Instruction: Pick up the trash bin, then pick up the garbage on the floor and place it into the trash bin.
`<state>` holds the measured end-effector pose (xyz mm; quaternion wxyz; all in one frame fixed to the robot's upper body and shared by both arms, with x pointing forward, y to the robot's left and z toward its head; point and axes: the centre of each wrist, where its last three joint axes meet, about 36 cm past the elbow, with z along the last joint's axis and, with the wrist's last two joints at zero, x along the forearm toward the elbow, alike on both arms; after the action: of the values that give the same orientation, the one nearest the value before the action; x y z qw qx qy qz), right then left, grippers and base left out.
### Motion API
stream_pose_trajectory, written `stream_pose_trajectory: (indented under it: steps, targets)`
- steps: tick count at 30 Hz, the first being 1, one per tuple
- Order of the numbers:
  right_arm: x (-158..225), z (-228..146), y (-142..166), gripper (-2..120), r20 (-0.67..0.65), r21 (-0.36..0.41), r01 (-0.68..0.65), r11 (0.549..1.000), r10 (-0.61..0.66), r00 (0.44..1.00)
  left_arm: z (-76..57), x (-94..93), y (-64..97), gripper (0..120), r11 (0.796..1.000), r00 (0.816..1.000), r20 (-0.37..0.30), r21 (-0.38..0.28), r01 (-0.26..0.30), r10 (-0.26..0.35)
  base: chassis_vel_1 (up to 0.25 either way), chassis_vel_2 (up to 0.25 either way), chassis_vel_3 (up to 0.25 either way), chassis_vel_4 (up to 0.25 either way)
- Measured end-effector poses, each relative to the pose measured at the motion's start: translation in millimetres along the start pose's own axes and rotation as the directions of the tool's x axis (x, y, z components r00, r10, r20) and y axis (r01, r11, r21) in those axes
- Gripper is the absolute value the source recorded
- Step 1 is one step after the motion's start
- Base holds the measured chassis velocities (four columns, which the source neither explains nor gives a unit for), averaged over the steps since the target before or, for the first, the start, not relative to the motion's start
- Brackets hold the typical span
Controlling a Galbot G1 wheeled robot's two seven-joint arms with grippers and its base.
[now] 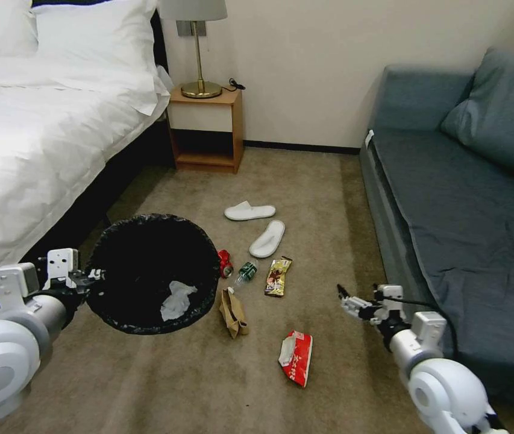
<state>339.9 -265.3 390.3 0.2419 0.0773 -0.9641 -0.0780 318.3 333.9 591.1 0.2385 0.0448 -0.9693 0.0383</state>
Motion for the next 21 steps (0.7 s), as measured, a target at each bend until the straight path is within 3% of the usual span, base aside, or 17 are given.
stream_pose_trajectory:
  steps: [11,21]
  targets:
    - [-81,70,28,100,-0.189,-0.060,0.016,0.998,-0.027,0.982,-6.5,1.2,4.8,2,1.000,1.000,0.014,0.003,0.001,-0.001,0.000,0.000,0.000,0.000]
    - [-133,100,48,100,-0.270,-0.103,0.010,0.995,-0.038,0.962,-4.1,-0.6,18.3,2,1.000,0.999,0.013,-0.006,0.031,-0.031,0.000,0.000,0.000,0.000]
